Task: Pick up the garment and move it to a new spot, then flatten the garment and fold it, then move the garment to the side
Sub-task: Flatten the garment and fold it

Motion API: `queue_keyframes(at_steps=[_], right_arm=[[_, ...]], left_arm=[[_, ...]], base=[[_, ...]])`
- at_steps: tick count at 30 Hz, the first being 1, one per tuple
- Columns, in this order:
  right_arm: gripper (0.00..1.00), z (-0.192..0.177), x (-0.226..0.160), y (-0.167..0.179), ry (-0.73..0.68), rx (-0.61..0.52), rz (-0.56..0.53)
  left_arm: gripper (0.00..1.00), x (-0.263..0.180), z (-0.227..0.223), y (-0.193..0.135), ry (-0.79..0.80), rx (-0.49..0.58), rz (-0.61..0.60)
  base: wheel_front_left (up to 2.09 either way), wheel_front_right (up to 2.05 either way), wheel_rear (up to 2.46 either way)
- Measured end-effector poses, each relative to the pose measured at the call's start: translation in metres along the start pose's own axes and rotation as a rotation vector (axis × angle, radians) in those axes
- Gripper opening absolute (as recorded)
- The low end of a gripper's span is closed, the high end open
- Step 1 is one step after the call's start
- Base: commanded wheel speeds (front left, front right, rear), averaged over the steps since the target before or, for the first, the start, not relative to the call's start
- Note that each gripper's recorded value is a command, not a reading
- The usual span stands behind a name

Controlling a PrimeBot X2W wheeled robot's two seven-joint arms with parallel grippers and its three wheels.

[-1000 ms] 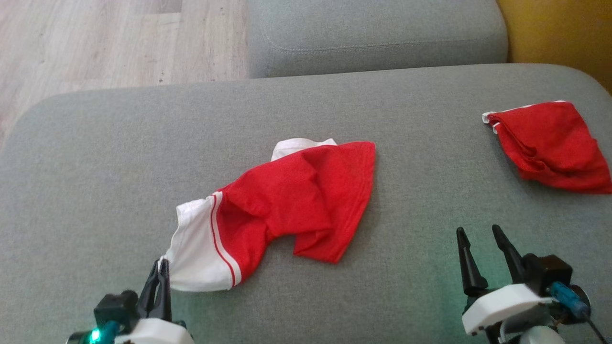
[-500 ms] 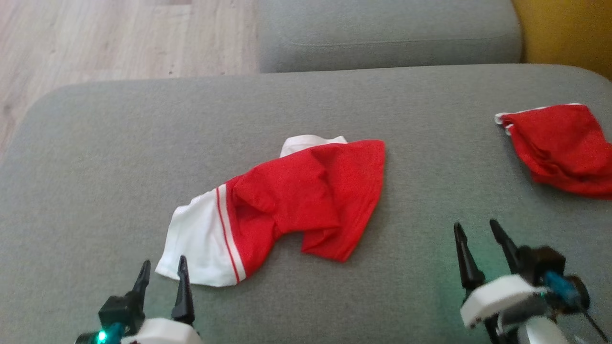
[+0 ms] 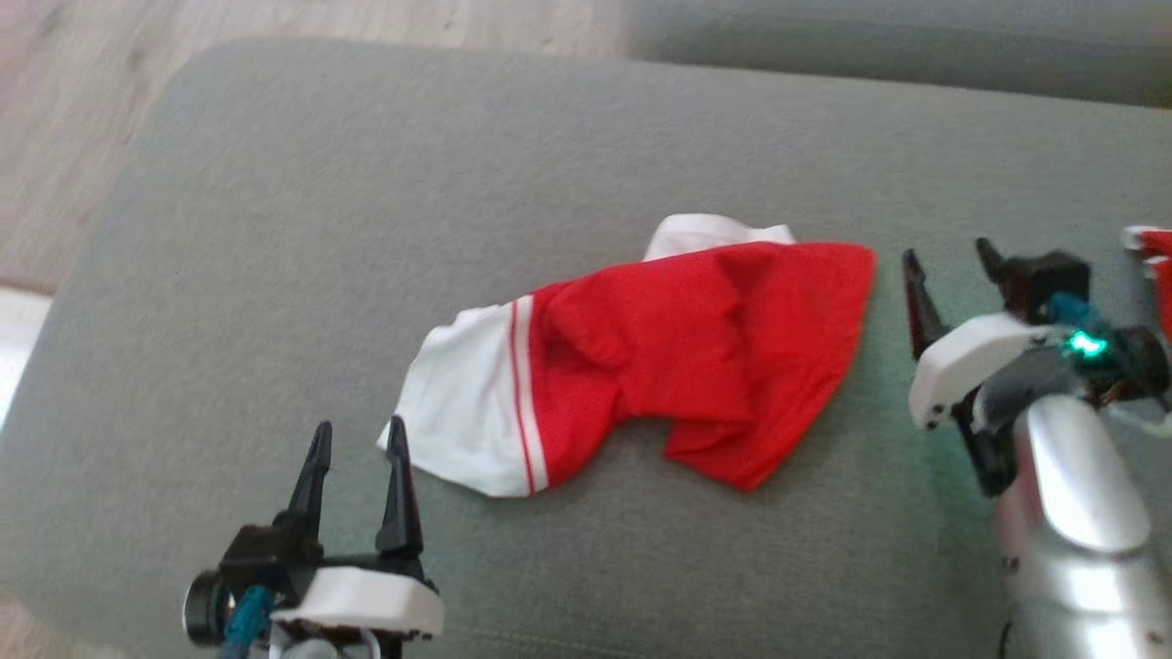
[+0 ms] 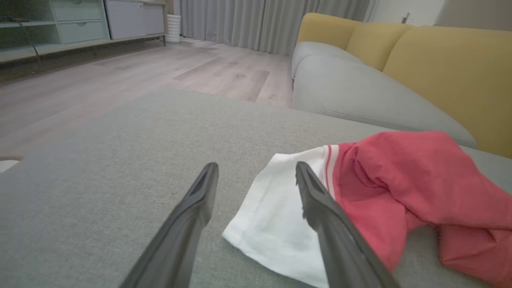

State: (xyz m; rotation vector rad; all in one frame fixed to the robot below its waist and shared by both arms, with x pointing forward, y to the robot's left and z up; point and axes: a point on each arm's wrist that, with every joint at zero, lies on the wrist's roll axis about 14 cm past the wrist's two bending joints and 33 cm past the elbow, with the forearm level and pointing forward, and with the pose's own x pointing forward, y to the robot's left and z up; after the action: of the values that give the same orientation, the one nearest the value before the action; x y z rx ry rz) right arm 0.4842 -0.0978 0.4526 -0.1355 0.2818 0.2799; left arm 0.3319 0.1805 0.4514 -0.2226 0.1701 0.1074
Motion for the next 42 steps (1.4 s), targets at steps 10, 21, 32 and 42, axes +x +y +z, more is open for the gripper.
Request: queue_keyframes(at_steps=[10, 21, 32, 42], right_arm=[[1.0, -0.046, 0.062, 0.018, 0.198, -0.028, 0.077], [0.0, -0.064, 0.066, 0.039, 0.284, -0.021, 0.132], [0.0, 0.037, 0.076, 0.01, -0.028, -0.087, 0.067], [0.0, 0.145, 0.067, -0.012, -0.322, -0.151, 0.014]], left_arm=[[1.0, 0.002, -0.003, 0.028, 0.005, 0.001, 0.107], [1.0, 0.0, 0.002, 0.036, -0.016, 0.018, 0.129], [1.0, -0.004, 0.008, 0.03, -0.044, 0.023, 0.094], [1.0, -0.003, 0.012, 0.023, -0.06, 0.028, 0.068]], base=[[0.0, 0.0, 0.0], [0.0, 0.0, 0.0], [0.0, 0.0, 0.0], [0.0, 0.0, 0.0]])
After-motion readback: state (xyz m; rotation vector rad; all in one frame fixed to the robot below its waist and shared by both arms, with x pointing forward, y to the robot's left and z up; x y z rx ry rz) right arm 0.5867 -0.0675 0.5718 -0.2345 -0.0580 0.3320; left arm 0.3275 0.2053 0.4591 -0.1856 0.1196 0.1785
